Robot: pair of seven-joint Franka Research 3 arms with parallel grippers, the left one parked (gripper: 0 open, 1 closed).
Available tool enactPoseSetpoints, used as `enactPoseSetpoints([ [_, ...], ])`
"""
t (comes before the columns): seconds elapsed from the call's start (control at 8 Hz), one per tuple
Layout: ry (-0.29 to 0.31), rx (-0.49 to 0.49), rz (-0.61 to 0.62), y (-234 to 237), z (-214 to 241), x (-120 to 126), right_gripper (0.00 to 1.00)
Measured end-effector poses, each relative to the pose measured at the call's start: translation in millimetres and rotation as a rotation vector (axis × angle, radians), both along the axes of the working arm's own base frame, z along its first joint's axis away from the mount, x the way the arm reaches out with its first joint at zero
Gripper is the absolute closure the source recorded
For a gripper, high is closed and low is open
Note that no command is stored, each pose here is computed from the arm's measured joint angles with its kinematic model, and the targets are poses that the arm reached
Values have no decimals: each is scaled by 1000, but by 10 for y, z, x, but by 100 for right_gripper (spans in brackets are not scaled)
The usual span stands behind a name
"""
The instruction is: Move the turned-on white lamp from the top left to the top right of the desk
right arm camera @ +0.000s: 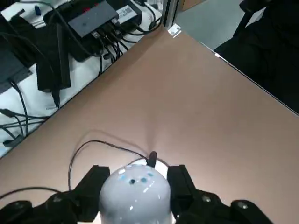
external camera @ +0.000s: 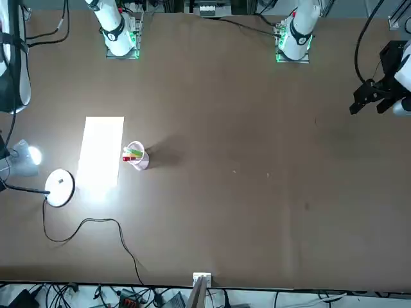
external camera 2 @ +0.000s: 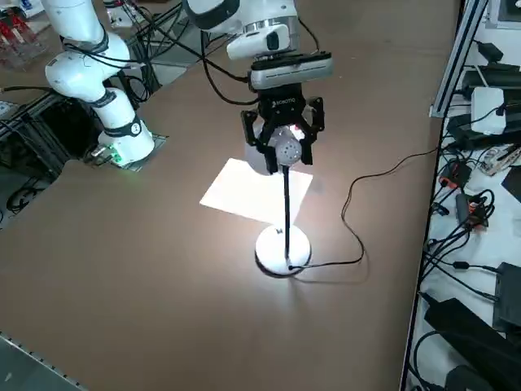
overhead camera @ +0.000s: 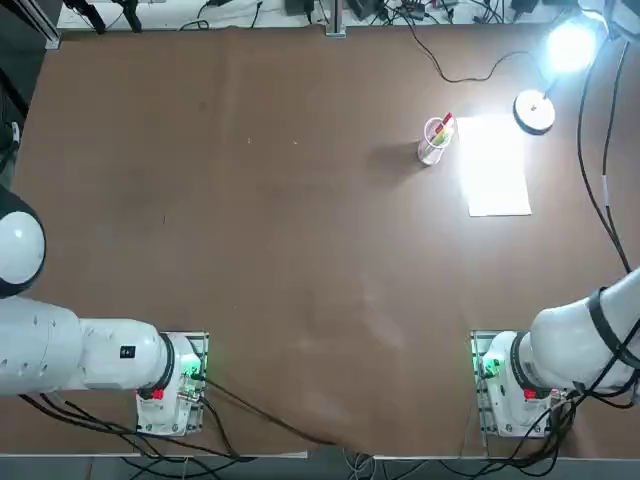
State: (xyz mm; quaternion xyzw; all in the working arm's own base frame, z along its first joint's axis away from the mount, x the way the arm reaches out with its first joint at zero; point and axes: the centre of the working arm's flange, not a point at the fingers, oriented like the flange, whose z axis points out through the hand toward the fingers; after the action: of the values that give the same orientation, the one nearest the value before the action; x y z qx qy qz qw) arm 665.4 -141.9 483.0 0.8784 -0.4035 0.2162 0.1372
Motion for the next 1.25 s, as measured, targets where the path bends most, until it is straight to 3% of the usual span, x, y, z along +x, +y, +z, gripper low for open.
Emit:
enactPoseSetpoints([
  [0.25, -28, -7, -23, 25, -25, 9, 27],
  [1.25, -32, -32, -50, 269, -164, -14, 27],
])
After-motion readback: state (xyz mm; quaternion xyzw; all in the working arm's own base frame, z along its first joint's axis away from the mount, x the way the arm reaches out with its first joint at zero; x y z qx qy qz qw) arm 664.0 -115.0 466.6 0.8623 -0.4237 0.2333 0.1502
